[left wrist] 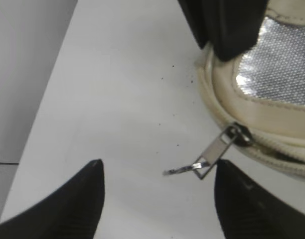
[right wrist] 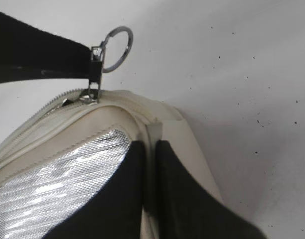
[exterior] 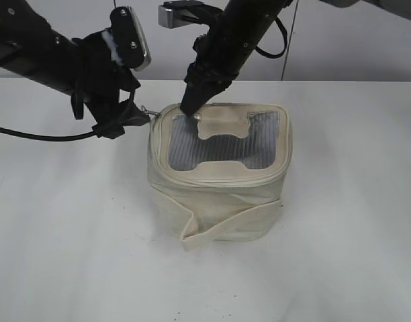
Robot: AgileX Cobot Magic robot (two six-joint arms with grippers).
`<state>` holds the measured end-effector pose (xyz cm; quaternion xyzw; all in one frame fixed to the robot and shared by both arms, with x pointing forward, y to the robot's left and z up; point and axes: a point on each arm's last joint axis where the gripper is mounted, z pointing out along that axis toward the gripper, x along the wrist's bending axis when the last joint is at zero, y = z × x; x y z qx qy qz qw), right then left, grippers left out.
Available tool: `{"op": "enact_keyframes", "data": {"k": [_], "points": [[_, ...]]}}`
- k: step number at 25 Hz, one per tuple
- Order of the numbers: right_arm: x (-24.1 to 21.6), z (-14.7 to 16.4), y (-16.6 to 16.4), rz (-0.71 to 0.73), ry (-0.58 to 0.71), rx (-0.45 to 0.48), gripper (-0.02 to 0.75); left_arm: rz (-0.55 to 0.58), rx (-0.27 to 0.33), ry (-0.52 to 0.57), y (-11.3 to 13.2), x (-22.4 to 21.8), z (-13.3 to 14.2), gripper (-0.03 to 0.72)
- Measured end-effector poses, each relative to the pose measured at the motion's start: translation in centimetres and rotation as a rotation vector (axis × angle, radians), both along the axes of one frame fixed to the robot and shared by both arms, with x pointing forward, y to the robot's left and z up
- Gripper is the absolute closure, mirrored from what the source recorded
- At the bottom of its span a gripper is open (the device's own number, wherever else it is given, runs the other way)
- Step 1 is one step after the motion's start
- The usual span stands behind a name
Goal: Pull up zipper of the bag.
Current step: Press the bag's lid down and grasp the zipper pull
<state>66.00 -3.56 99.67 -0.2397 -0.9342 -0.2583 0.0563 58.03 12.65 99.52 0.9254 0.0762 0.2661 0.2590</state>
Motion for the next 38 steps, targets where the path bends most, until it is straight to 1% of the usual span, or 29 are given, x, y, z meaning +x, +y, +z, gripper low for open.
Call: {"op": "enact_keyframes", "data": {"k": [2,4,7,10,18,20,21,24,28,32,38], "points": [[0.0,0.0,0.0,0.001,0.000,0.000,0.696,-0.011,0.026,-0.046,-0.1,0.2,0.1,0.160],[0.0,0.0,0.0,0.001,0.000,0.000,0.696,-0.020,0.044,-0.066,0.0,0.3,0.1,0.160],[0.0,0.0,0.0,0.002,-0.001,0.000,0.696,-0.026,0.057,-0.057,-0.1,0.4,-0.4,0.162],[0.0,0.0,0.0,0.004,-0.002,0.000,0.696,-0.033,0.070,-0.030,-0.3,0.5,-1.4,0.180],[0.0,0.0,0.0,0.004,-0.003,0.000,0.696,-0.069,0.076,-0.036,-1.8,0.1,-2.0,0.224],[0.0,0.0,0.0,0.005,-0.003,0.000,0.696,-0.067,0.083,-0.028,-1.9,0.3,-2.7,0.265],[0.0,0.0,0.0,0.005,-0.003,0.000,0.696,-0.067,0.086,-0.023,-1.9,0.3,-3.0,0.300],[0.0,0.0,0.0,0.005,-0.003,0.000,0.696,-0.069,0.091,-0.012,-2.0,0.4,-3.5,0.431],[0.0,0.0,0.0,0.005,-0.003,0.000,0.696,-0.071,0.091,-0.006,-2.0,0.3,-3.5,0.428],[0.0,0.0,0.0,0.005,-0.003,0.000,0.696,-0.073,0.089,0.022,-2.0,0.1,-3.6,0.428],[0.0,0.0,0.0,0.006,-0.004,-0.003,0.696,-0.039,0.050,0.052,-1.8,-0.4,-2.3,0.428]]}}
